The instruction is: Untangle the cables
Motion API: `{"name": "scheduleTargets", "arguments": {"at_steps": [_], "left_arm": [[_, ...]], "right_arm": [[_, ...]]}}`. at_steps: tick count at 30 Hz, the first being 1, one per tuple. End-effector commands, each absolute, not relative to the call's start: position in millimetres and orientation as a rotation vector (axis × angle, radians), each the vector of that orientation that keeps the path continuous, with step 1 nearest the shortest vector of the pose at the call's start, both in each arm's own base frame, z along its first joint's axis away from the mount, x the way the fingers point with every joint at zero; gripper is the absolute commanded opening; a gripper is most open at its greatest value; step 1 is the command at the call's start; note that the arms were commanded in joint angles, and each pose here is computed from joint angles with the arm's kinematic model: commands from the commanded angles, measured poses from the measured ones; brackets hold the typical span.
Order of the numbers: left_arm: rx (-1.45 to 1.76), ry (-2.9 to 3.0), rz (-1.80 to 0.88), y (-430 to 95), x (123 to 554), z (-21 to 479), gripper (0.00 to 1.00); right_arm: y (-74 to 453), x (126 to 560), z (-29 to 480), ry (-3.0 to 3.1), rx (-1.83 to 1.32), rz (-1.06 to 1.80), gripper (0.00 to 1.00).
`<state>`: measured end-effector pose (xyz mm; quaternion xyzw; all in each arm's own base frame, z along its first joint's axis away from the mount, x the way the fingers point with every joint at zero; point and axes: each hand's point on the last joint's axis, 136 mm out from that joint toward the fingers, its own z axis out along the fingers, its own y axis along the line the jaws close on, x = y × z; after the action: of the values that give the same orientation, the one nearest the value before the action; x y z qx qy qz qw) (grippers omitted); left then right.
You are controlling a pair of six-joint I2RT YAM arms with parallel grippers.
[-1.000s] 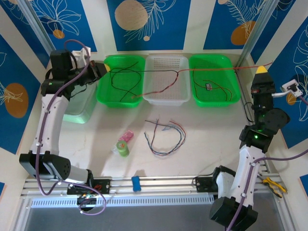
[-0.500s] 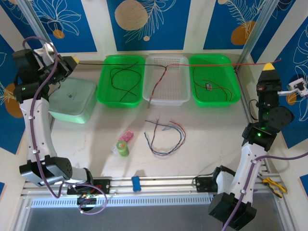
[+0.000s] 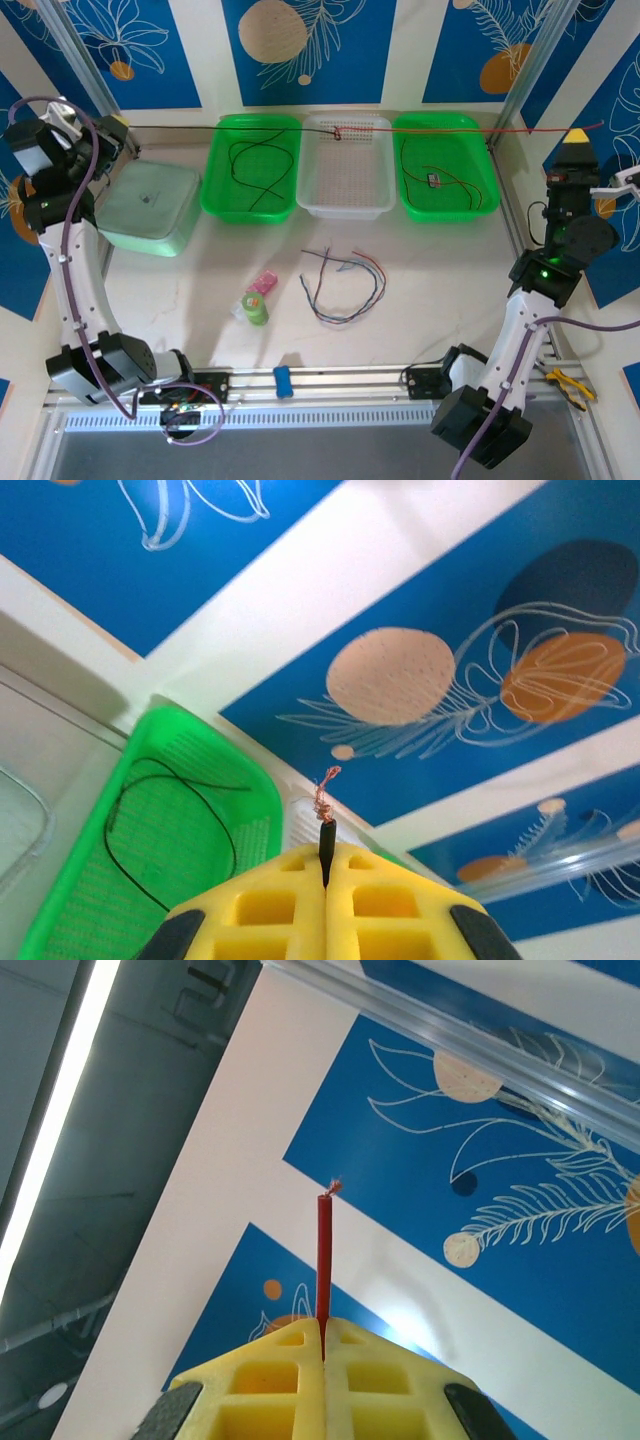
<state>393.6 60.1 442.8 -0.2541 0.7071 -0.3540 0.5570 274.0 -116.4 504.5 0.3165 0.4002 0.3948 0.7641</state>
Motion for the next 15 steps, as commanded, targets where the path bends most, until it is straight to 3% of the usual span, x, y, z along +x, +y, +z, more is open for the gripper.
{"name": "scheduleTargets", "arguments": {"at_steps": [1, 15], "left_arm": [[-0.696, 1.508, -0.7, 98.6, 390.7, 463.1, 0.0], [-0.824, 1.379, -0.636, 134.8, 397.0, 463.2, 0.0]], "right_arm": [[-131.9, 260.3, 519.9, 0.77, 0.708, 0.804, 0.0], [-142.3, 265.5, 502.3, 0.793, 0.749, 0.777, 0.0]]}}
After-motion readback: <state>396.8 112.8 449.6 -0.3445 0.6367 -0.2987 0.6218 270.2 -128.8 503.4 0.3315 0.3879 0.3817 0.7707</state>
